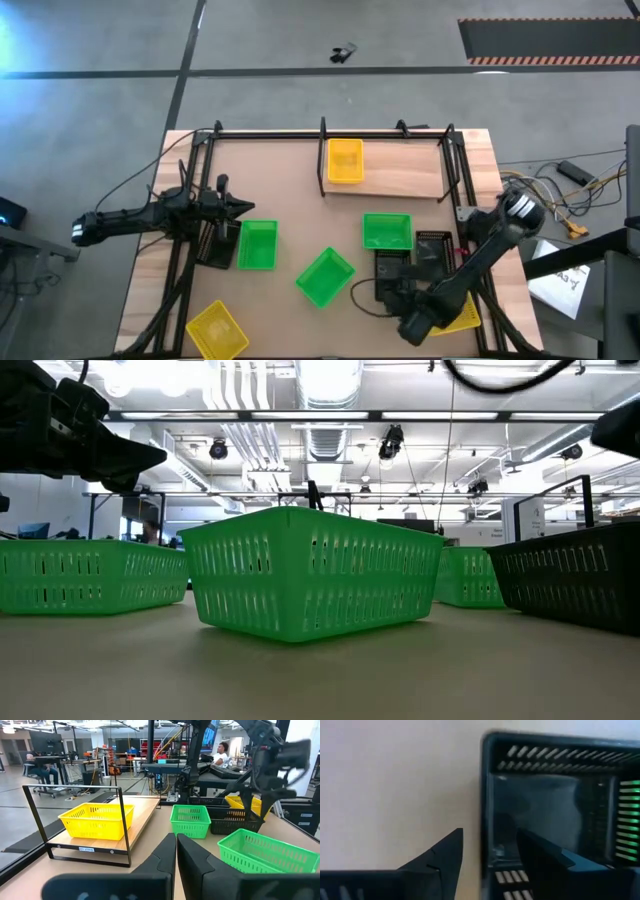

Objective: Stack baskets on shelf by color
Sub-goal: Put the middle black bin on the shelf

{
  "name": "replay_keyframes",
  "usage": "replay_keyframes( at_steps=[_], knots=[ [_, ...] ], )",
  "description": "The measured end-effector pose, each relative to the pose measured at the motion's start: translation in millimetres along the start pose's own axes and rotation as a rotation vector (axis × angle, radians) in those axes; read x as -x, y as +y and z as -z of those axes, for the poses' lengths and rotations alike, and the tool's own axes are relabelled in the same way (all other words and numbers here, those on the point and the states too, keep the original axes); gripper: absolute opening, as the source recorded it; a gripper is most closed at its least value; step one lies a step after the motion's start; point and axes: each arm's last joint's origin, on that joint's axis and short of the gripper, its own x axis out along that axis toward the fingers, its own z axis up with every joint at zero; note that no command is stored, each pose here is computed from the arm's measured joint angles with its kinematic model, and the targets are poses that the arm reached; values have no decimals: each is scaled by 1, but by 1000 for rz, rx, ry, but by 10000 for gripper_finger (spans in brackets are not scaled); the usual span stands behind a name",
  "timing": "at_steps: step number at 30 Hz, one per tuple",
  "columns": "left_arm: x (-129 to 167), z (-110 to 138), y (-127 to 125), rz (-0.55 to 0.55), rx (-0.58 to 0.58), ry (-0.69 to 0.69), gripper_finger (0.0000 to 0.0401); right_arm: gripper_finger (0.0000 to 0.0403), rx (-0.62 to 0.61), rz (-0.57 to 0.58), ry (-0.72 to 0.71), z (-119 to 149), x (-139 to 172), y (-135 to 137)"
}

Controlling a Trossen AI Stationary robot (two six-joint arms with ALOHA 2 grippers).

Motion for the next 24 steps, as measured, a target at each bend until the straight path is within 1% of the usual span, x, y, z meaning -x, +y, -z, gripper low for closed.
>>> replay_keyframes(
  at_steps=[2, 5, 8, 11, 13, 16, 20, 22, 24],
  knots=[
    [0, 0, 0, 0, 1, 0, 0, 161, 31, 46, 45, -3, -7, 3],
    [0, 0, 0, 0, 1, 0, 0, 122, 67, 70, 71, -10, -14, 6],
    [0, 0, 0, -1, 1, -1, 0, 71, 90, 67, 85, -16, -17, 7],
    [0, 0, 0, -2, 1, -1, 0, 21, 95, 30, 81, -23, -11, 6],
    [0, 0, 0, -5, 1, 0, 0, 14, 98, -9, 70, -30, -1, 5],
    [0, 0, 0, -5, 1, 0, 0, 10, 123, -100, 29, -43, 22, 3],
    [0, 0, 0, -5, 1, -1, 0, 9, 163, -190, -73, -60, 60, -9],
    [0, 0, 0, -5, 1, -1, 0, 9, 186, -209, -133, -67, 78, -21],
    [0, 0, 0, -4, 0, 0, 0, 9, 200, -165, -170, -69, 92, -39]
  ],
)
